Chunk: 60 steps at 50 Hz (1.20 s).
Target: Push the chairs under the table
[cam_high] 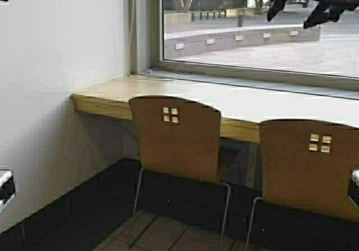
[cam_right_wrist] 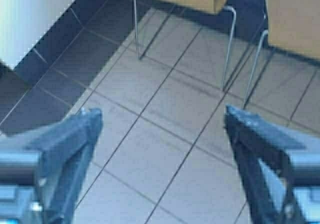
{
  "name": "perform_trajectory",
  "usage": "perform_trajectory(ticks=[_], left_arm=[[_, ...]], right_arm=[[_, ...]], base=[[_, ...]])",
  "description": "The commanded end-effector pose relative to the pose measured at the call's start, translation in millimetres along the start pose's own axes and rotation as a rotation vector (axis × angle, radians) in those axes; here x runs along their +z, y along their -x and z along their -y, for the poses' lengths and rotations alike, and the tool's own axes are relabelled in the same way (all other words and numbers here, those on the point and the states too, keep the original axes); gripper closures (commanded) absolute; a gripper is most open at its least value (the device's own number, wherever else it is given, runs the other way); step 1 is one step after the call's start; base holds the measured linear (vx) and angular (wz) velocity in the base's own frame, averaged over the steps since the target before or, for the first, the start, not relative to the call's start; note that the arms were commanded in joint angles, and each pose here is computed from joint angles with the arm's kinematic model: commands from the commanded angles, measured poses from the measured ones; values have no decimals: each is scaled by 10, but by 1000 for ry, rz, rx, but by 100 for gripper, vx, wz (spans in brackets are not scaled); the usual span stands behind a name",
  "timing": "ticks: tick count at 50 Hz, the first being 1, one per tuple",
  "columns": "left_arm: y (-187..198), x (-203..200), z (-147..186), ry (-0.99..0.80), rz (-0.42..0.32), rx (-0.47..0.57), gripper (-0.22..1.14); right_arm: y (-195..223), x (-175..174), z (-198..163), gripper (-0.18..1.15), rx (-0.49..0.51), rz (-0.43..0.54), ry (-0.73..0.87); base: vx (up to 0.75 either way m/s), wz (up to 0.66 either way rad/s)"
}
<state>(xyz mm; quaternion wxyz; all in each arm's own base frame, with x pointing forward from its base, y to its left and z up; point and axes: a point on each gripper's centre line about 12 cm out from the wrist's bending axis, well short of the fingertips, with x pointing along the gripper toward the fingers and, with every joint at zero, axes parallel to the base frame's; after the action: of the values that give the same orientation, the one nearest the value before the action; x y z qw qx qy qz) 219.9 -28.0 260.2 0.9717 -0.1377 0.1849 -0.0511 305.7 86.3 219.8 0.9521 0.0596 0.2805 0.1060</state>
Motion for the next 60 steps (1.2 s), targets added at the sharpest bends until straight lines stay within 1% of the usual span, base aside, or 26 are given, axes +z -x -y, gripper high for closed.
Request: perform_trajectory(ticks=[1,7,20,33,40,51,60], left_arm=[[-3,91,12,-10,38,3,-1],[-1,88,7,-9,42,5,-1],[-6,64,12,7,35,1,-1],[-74,-74,47,1,-20,-15,-1],[-121,-110,41,-1,-43,-11,-1],[-126,-59,57,2,-32,-14,-1],[-148,-85,49,1,-42,-10,-1]], right_arm=[[34,213,-37,-7,11,45,-26],[24,166,-32,-7,9,19,-24],[-42,142,-29,-7,5,-5,-24],[-223,25,-6,-7,-7,-71,-28],[-180,82,-21,-7,-2,-59,-26],[-168,71,-20,-7,-2,-62,-25],[-165,35,-25,-7,-1,-92,-33]], base=[[-36,-8],[-35,-10],[-28,-28],[-25,-40],[-27,-25],[-25,-14],[-24,-13]])
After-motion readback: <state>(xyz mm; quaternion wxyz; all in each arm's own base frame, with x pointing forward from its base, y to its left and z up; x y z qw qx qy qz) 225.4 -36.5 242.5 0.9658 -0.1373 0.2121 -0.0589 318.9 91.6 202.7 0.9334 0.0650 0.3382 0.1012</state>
